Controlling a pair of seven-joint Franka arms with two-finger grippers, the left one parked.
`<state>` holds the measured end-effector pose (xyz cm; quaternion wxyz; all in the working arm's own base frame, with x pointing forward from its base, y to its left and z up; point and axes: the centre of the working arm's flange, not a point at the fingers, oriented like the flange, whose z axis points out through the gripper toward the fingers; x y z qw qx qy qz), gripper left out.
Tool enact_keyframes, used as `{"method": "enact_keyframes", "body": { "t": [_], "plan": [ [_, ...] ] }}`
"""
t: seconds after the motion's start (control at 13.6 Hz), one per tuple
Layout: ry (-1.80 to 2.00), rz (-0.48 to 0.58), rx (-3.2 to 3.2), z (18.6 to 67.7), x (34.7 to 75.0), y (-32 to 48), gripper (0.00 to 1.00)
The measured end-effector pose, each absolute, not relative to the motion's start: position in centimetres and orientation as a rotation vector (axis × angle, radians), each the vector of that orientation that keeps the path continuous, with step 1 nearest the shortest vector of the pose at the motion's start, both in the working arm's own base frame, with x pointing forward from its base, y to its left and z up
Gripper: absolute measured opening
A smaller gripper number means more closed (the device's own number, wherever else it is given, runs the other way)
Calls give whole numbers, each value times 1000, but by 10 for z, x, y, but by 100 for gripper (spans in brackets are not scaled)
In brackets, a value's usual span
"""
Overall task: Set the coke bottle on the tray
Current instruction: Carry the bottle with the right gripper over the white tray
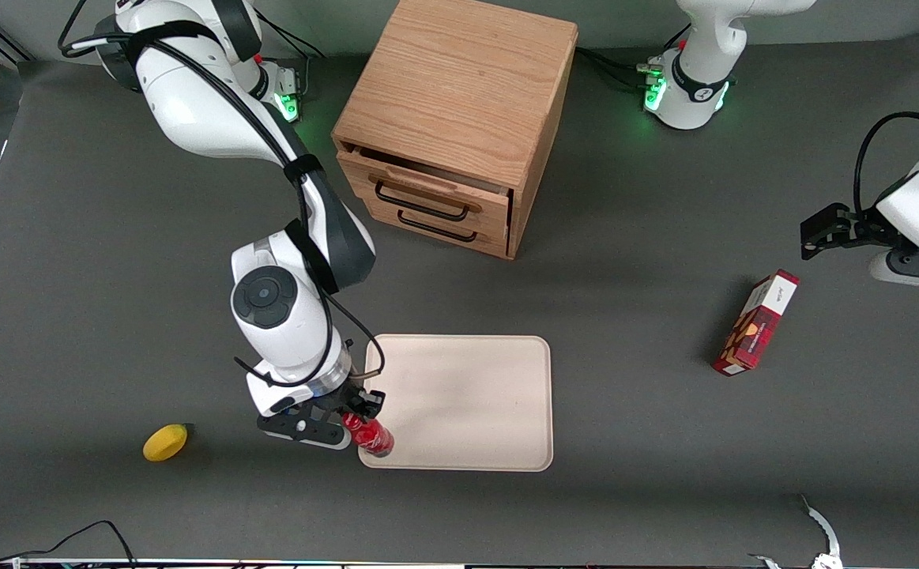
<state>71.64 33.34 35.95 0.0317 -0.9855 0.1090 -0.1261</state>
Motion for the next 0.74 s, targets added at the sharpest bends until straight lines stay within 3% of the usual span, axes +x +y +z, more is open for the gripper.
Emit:
{"method": "enact_keyframes", "body": {
  "t": [0.59,0.74],
  "plan": [
    [348,-384,-3045,330,718,337,30],
    [348,-389,-3043,331,719,338,48]
  ]
}}
